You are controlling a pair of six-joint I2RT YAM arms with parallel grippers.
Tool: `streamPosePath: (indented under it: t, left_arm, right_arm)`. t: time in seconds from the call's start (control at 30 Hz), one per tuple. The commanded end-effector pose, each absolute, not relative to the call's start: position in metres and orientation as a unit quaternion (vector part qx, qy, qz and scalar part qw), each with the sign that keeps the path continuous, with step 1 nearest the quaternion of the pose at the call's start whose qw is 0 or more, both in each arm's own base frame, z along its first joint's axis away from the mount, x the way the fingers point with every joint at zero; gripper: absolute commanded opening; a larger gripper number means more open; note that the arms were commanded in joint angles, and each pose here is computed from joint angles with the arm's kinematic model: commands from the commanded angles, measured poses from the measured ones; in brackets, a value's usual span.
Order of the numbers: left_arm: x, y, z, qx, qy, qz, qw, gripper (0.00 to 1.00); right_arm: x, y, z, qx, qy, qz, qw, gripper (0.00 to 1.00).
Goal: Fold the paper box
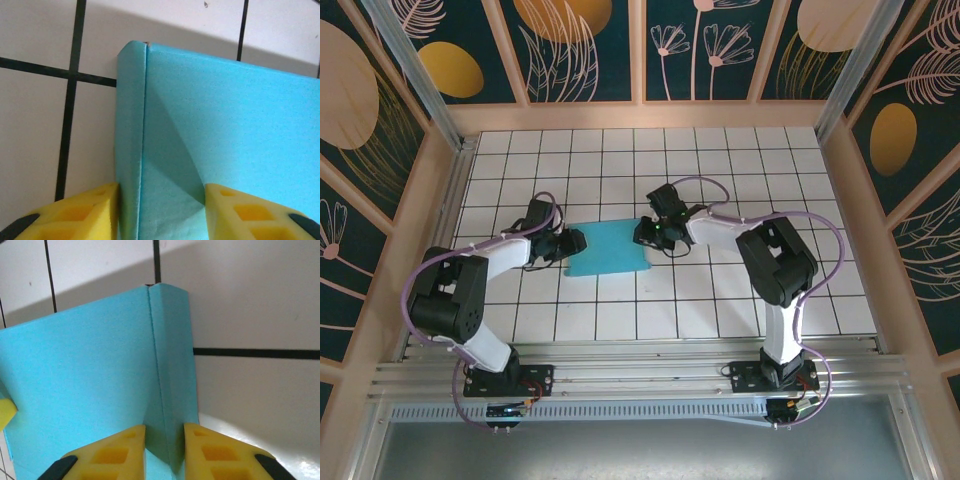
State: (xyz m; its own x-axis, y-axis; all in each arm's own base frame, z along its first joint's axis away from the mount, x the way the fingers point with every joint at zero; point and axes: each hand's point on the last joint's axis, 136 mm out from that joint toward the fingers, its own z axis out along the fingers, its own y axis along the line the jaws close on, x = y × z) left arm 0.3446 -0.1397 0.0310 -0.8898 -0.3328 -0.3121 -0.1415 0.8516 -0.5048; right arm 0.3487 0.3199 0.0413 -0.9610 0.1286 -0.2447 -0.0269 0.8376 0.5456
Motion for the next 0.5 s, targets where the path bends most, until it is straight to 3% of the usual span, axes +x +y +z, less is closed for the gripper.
streamPosePath:
  t: [0.0,0.17,0.3,0.47]
  left_arm:
    - [0.342,-0.176,0.051,-0.104,0.915,-0.341,0.190,0.46]
    - [0.353,-0.159,0.081,-0.110,0.917,-0.297,0.242,0.72]
    - [0.358,-0.131,0.102,-0.143,0.914,-0.249,0.287,0.81]
    - [0.358,-0.126,0.114,-0.174,0.894,-0.291,0.293,0.87]
  right_arm:
    - [0.340,0.322,0.020,0.037,0.944,0.310,0.106,0.20]
    - [0.338,0.294,-0.004,0.062,0.946,0.306,0.087,0.17]
    - [0.333,0.275,-0.020,0.078,0.941,0.322,0.067,0.16]
    - [0.333,0.261,-0.025,0.078,0.937,0.335,0.064,0.16]
